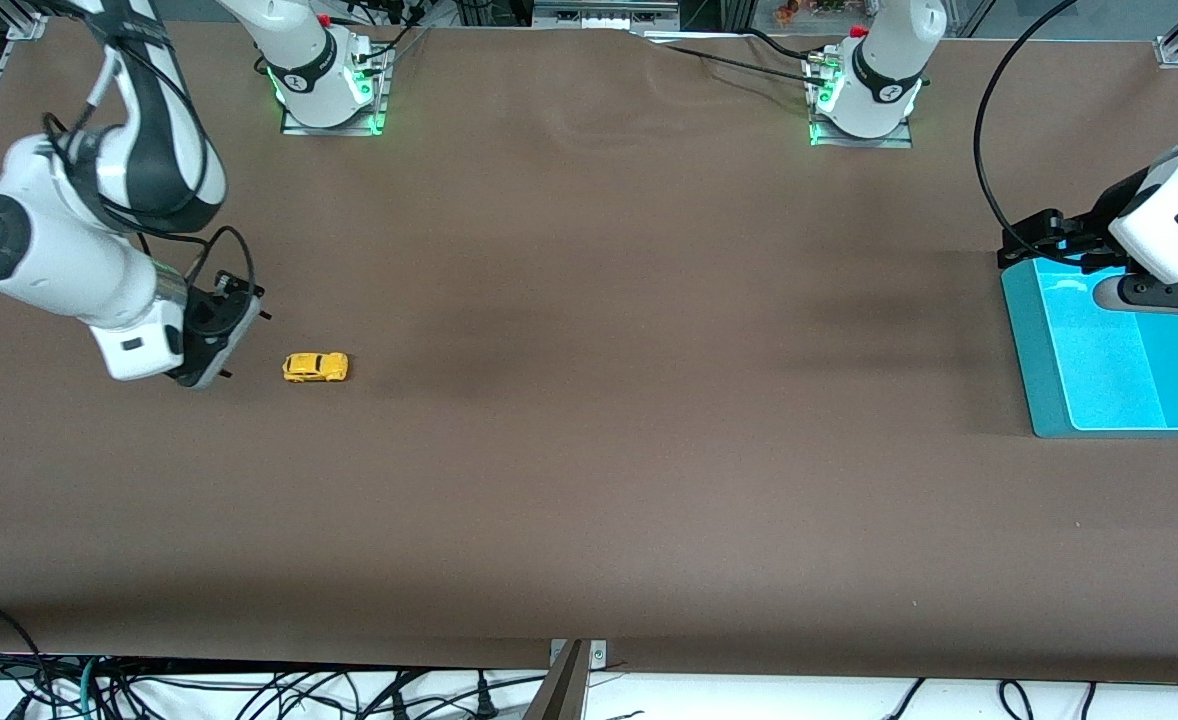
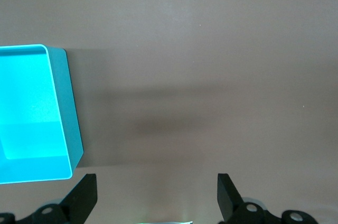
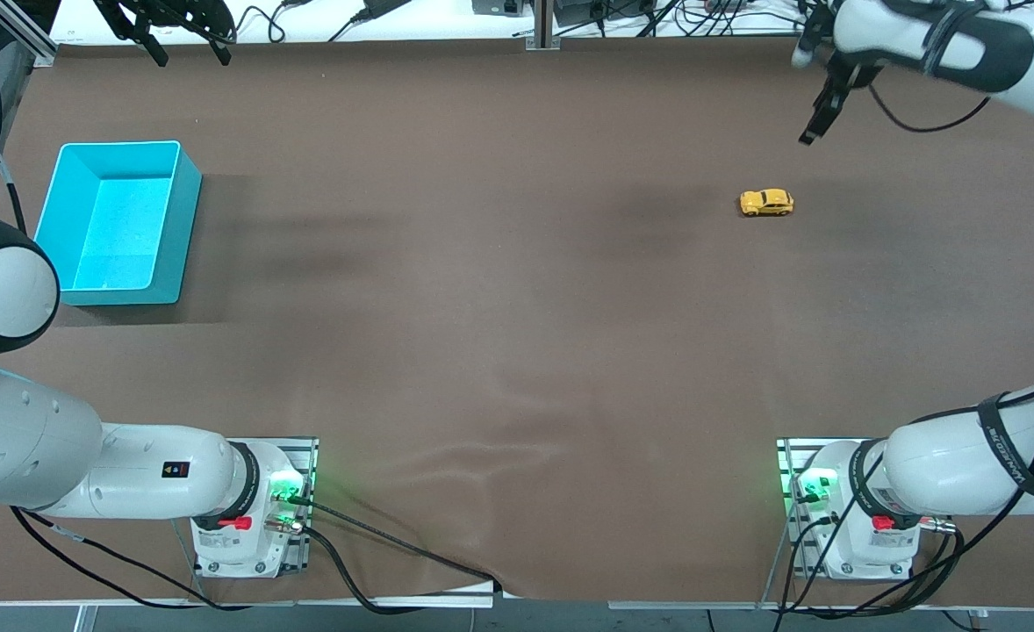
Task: Wind and store yellow beetle car
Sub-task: 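Reach the right gripper down over the yellow beetle car, then close the right gripper on the yellow car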
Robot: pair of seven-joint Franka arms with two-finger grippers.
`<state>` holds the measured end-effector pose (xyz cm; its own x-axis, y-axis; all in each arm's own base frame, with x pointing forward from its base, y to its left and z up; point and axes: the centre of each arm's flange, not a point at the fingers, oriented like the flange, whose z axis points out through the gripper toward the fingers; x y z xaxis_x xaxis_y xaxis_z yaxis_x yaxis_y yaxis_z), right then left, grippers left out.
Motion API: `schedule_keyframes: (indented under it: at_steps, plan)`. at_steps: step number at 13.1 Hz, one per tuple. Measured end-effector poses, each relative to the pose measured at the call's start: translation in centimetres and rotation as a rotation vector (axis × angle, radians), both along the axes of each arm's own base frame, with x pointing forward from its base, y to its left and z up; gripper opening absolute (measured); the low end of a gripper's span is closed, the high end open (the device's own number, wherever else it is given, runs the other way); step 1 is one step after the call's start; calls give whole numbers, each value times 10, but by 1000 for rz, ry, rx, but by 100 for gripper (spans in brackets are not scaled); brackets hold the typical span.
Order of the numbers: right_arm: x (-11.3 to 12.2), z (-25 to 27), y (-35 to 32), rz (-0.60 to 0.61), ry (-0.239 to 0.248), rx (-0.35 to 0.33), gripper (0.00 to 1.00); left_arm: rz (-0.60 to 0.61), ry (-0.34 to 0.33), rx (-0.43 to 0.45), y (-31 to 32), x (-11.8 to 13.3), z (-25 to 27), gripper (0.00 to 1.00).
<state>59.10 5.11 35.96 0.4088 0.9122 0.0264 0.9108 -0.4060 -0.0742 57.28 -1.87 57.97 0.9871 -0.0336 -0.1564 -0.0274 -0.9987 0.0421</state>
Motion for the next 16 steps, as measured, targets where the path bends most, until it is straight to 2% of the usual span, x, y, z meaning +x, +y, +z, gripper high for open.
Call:
schedule_keyframes:
  at_steps: [5, 7, 10, 14, 16]
  plan:
    - [-33, -72, 4, 233, -14, -14, 100, 0, 0, 0, 0, 0, 0, 100]
    - [-42, -97, 5, 315, -37, -11, 100, 0, 0, 0, 0, 0, 0, 100]
    - [-42, -127, 6, 402, -78, -7, 100, 0, 0, 0, 0, 0, 0, 100]
    - [-37, -150, 7, 448, -123, -8, 100, 0, 0, 0, 0, 0, 0, 100]
    - [-36, -159, 7, 460, -129, -7, 96, 0, 0, 0, 0, 0, 0, 100]
